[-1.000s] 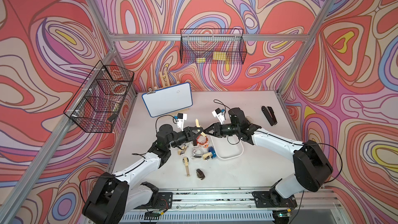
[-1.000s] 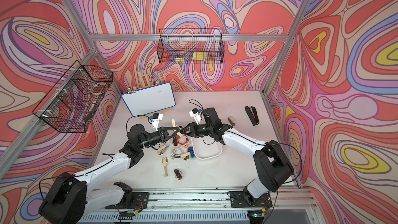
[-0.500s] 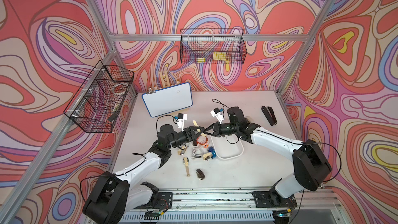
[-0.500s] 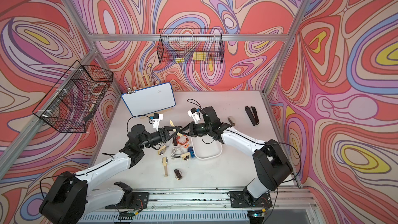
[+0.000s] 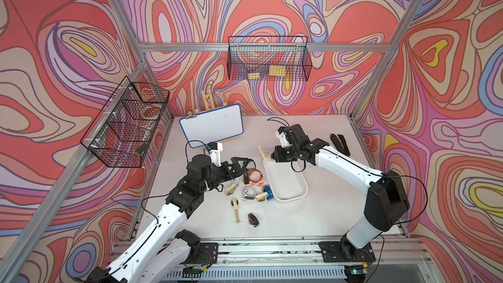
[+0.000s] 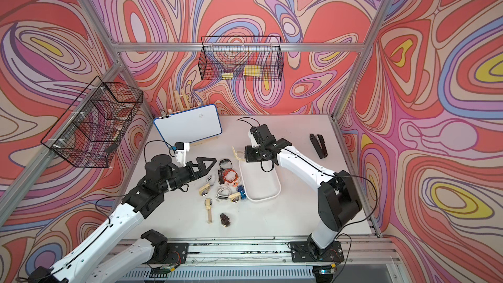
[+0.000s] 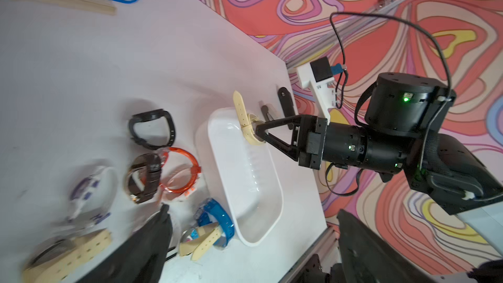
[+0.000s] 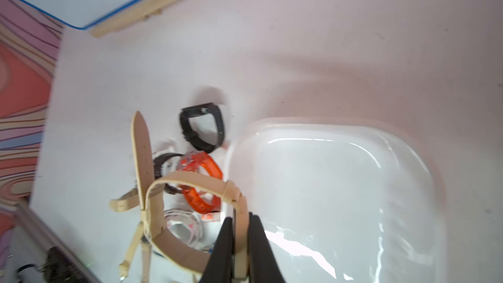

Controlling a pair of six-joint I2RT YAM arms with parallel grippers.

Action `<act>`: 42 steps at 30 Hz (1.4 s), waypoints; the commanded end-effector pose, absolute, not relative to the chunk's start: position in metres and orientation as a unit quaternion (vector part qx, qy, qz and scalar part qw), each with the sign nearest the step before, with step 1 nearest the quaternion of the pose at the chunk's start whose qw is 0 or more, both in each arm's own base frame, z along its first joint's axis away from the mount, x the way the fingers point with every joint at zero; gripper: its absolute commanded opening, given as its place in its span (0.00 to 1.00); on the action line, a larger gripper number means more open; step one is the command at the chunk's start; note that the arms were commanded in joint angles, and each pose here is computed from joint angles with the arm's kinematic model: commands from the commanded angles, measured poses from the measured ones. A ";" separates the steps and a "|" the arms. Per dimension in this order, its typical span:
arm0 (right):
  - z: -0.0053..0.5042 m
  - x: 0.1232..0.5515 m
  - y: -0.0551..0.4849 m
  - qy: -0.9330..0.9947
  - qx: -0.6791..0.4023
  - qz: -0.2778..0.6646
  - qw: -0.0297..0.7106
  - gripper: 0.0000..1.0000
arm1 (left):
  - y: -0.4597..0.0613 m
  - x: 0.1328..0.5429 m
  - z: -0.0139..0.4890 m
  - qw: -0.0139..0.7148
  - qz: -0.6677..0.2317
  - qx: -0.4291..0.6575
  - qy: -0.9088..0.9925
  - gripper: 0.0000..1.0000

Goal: Put the watch into the storage box
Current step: Pick up the watch at the center of the board, then place the watch in the storage box.

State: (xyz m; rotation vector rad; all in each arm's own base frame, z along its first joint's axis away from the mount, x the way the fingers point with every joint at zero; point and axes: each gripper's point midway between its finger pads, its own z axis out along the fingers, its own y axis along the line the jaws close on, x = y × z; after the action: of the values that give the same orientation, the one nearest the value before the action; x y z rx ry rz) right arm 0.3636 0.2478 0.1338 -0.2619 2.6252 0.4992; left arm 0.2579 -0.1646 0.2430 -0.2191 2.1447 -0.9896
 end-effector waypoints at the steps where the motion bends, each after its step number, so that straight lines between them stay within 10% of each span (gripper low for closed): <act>1: 0.104 0.371 0.212 0.969 -0.112 0.059 0.212 0.00 | -0.123 0.230 0.192 0.322 -0.249 -0.101 0.908 1.00; 15: 0.034 0.393 0.191 0.978 -0.106 -0.023 0.180 0.00 | -0.120 0.202 0.176 0.295 -0.239 -0.054 0.923 0.99; 19: 0.034 0.391 0.192 0.977 -0.105 -0.014 0.185 0.17 | -0.120 0.200 0.170 0.288 -0.239 -0.052 0.926 0.99; 27: 0.084 0.384 0.200 0.968 -0.101 0.040 0.227 0.39 | -0.119 0.200 0.163 0.279 -0.230 -0.054 0.931 0.99; 42: 0.158 0.339 0.223 0.937 -0.107 0.193 0.269 0.41 | -0.117 0.219 0.116 0.215 -0.119 -0.017 0.969 0.73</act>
State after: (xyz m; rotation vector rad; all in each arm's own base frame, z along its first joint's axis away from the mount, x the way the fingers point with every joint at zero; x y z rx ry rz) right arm 0.3464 0.2198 0.1645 -0.2889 2.5057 0.4649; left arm 0.2123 -0.1203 0.1176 -0.1071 2.6864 -0.4333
